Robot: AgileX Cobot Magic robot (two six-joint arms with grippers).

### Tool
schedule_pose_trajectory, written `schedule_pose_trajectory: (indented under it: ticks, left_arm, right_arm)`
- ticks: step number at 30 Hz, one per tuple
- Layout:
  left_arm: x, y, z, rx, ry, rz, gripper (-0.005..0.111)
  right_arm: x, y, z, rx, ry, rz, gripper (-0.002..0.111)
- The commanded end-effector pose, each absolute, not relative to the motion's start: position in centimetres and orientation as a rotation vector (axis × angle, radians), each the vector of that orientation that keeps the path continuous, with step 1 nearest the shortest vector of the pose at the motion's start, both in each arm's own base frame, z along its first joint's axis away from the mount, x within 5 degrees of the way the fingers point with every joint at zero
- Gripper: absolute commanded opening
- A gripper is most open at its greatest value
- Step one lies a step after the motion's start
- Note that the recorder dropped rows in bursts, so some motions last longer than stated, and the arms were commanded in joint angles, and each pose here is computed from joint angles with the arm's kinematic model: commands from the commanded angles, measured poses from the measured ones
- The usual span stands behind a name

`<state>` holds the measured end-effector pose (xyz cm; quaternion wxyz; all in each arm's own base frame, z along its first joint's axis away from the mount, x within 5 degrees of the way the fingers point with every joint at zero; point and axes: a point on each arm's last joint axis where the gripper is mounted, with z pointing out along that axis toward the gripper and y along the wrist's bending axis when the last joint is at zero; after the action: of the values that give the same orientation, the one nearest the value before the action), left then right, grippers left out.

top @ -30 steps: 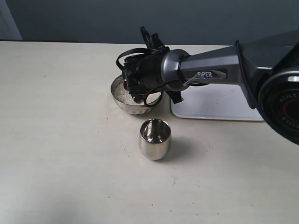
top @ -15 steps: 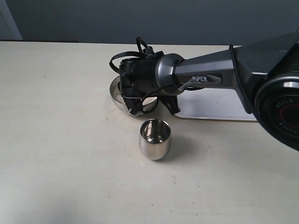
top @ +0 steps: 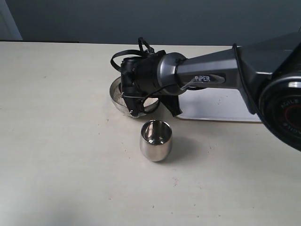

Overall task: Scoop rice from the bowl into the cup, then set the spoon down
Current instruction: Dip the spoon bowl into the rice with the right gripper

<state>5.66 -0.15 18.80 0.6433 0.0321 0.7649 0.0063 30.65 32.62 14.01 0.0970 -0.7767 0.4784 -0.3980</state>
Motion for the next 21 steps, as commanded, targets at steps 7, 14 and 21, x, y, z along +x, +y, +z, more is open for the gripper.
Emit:
schedule_pose_trajectory:
  ticks: [7,14,21]
  left_arm:
    - [5.6,-0.2,19.1,0.066,1.728,0.006,0.001]
    - [5.6,-0.2,19.1,0.066,1.728,0.006,0.001]
    - [5.6,-0.2,19.1,0.066,1.728,0.006,0.001]
  right_arm:
    - [30.3,32.7,14.9,-2.282,1.510,-1.141,0.000]
    - [30.3,33.5,15.9,-2.268,1.578,-1.031,0.000]
    - [30.0,33.6,15.8,-2.292,1.609,-0.973,0.000]
